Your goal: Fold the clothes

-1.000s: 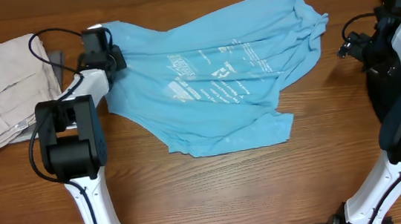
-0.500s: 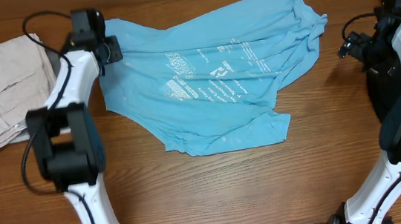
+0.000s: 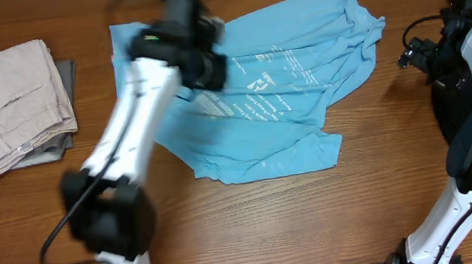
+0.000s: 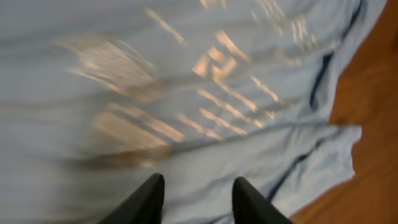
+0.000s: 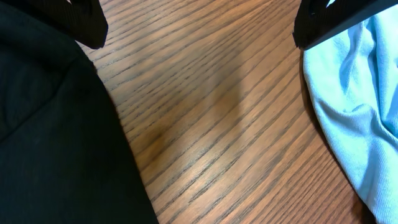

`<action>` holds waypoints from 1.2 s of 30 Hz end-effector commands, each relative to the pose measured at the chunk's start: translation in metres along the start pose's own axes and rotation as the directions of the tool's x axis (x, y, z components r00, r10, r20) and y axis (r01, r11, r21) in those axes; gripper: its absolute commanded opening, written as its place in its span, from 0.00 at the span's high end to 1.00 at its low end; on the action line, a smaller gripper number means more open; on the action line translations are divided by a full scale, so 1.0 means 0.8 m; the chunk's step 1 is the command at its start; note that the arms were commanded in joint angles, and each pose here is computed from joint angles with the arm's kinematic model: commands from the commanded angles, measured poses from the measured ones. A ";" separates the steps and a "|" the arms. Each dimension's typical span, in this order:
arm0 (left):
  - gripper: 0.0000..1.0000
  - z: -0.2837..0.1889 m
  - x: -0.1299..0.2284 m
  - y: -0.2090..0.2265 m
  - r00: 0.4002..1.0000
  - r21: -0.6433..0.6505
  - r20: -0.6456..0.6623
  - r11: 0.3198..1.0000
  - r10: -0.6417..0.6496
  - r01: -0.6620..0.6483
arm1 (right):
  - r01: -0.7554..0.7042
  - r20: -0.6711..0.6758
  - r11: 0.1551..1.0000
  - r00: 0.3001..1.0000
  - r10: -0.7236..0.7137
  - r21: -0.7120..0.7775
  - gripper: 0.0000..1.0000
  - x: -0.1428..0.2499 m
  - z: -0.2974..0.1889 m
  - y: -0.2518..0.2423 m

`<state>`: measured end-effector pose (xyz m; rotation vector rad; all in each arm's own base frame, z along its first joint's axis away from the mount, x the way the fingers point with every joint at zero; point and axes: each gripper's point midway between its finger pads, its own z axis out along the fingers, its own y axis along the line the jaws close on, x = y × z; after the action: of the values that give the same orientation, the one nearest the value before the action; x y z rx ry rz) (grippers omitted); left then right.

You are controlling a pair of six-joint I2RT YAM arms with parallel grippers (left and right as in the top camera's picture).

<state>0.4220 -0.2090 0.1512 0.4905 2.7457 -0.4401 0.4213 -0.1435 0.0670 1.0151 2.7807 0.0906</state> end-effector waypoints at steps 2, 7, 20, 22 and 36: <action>0.56 0.081 0.069 -0.075 0.940 0.168 -0.206 0.956 0.272 -0.240 | 0.006 0.026 1.000 1.000 -0.006 -0.007 0.00 -0.006 -0.010 0.003; 0.56 0.123 0.110 -0.129 0.858 0.247 -0.264 0.891 0.440 -0.381 | 0.006 0.026 1.000 1.000 -0.006 -0.007 0.00 -0.006 -0.010 0.003; 0.59 0.161 0.118 -0.160 0.825 0.252 -0.242 0.854 0.511 -0.455 | 0.006 0.026 1.000 1.000 -0.006 -0.007 0.00 -0.006 -0.010 0.003; 0.60 0.162 0.115 -0.161 0.827 0.251 -0.230 0.852 0.513 -0.459 | 0.006 0.026 1.000 1.000 -0.006 -0.007 0.00 -0.006 -0.010 0.003; 0.63 0.166 0.112 -0.180 0.823 0.255 -0.196 0.838 0.533 -0.482 | 0.006 0.026 1.000 1.000 -0.006 -0.007 0.00 -0.006 -0.010 0.004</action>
<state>0.3308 -0.3499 0.0408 1.3355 2.6652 -0.5138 0.4214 -0.1436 0.0670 1.0149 2.7803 0.0905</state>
